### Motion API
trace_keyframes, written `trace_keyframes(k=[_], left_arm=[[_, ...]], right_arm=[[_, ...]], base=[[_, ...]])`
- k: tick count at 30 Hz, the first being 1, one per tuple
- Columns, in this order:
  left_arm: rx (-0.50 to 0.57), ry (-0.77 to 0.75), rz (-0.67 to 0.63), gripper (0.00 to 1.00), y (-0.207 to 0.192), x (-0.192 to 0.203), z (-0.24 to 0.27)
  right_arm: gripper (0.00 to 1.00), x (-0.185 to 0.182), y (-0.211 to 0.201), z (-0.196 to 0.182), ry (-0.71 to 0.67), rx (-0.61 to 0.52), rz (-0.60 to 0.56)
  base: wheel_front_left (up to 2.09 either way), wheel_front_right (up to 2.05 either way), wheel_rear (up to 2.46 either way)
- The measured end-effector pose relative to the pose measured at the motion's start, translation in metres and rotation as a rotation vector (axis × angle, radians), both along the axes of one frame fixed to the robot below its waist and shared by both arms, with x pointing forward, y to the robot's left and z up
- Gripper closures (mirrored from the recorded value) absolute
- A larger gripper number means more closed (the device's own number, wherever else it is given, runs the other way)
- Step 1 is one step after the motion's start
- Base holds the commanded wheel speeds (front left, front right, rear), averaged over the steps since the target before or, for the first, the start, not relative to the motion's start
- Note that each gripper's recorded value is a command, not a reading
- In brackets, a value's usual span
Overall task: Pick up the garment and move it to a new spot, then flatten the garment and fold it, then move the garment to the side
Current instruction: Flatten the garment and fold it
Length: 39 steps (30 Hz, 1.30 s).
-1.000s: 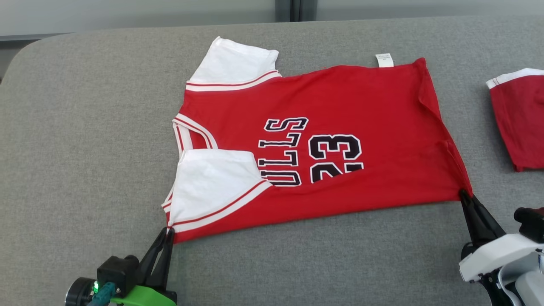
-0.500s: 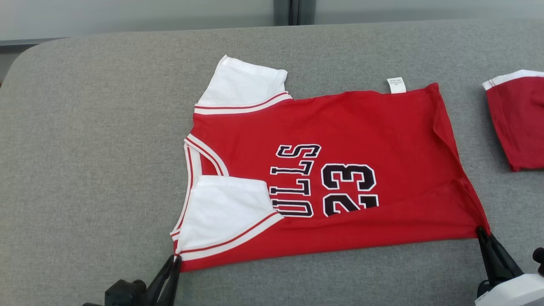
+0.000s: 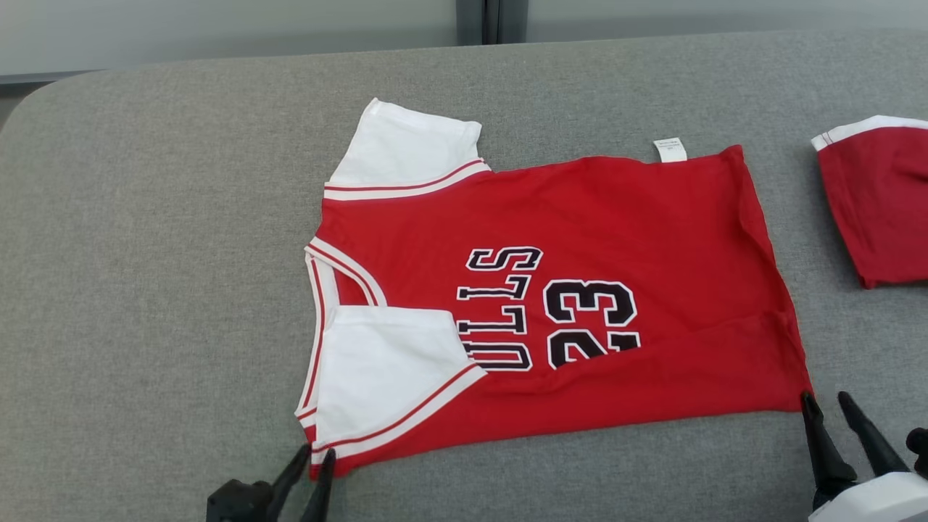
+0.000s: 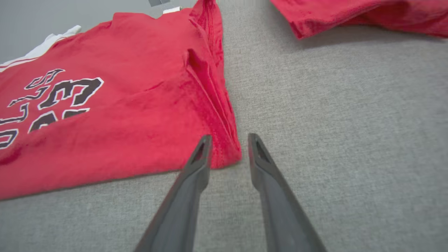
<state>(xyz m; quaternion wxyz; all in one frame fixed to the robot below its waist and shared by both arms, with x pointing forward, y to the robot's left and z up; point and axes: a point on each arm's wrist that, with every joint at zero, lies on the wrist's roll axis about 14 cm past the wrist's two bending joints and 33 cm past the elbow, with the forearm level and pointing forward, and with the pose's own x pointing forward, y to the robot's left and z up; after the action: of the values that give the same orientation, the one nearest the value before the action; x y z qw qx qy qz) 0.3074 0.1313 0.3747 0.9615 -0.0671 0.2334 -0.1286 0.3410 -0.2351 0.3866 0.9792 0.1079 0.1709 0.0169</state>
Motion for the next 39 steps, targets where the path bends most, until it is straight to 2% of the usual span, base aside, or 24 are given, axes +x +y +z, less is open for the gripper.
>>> trace_keyframes(k=[5,9,14,17,18,20,25,31,39], left_arm=[[0.003,-0.096,0.029,0.0,0.008,0.026,0.024],[0.017,-0.255,0.012,0.0,0.012,0.076,0.07],[0.115,-0.438,-0.125,0.0,0.002,0.156,0.134],[0.241,-0.436,-0.249,0.0,-0.011,0.195,0.148],[0.246,-0.433,-0.263,0.0,-0.016,0.21,0.155],[0.286,-0.395,-0.298,0.0,-0.022,0.234,0.159],[0.311,-0.161,-0.318,0.0,-0.025,0.278,0.127],[0.316,0.031,-0.389,0.0,-0.039,0.297,0.083],[0.361,0.138,-0.409,0.0,-0.036,0.322,0.034]], right_arm=[[0.0,0.012,-0.008,0.02,-0.071,-0.035,-0.008],[0.0,0.03,-0.012,0.04,-0.15,-0.067,-0.013],[0.0,0.058,0.003,0.05,-0.209,-0.085,0.036],[0.0,0.073,0.008,0.052,-0.231,-0.088,0.047],[0.0,0.077,0.01,0.051,-0.231,-0.086,0.052],[0.0,0.083,0.014,0.048,-0.229,-0.084,0.063],[0.0,0.091,0.019,0.039,-0.215,-0.07,0.068],[0.0,0.086,0.005,0.031,-0.188,-0.071,0.012],[0.0,0.075,-0.014,0.016,-0.13,-0.093,-0.051]], base=[[0.0,0.0,0.0],[0.0,0.0,0.0],[0.0,0.0,0.0],[0.0,0.0,0.0],[0.0,0.0,0.0],[0.0,0.0,0.0],[0.0,0.0,0.0],[0.0,0.0,0.0],[0.0,0.0,0.0]])
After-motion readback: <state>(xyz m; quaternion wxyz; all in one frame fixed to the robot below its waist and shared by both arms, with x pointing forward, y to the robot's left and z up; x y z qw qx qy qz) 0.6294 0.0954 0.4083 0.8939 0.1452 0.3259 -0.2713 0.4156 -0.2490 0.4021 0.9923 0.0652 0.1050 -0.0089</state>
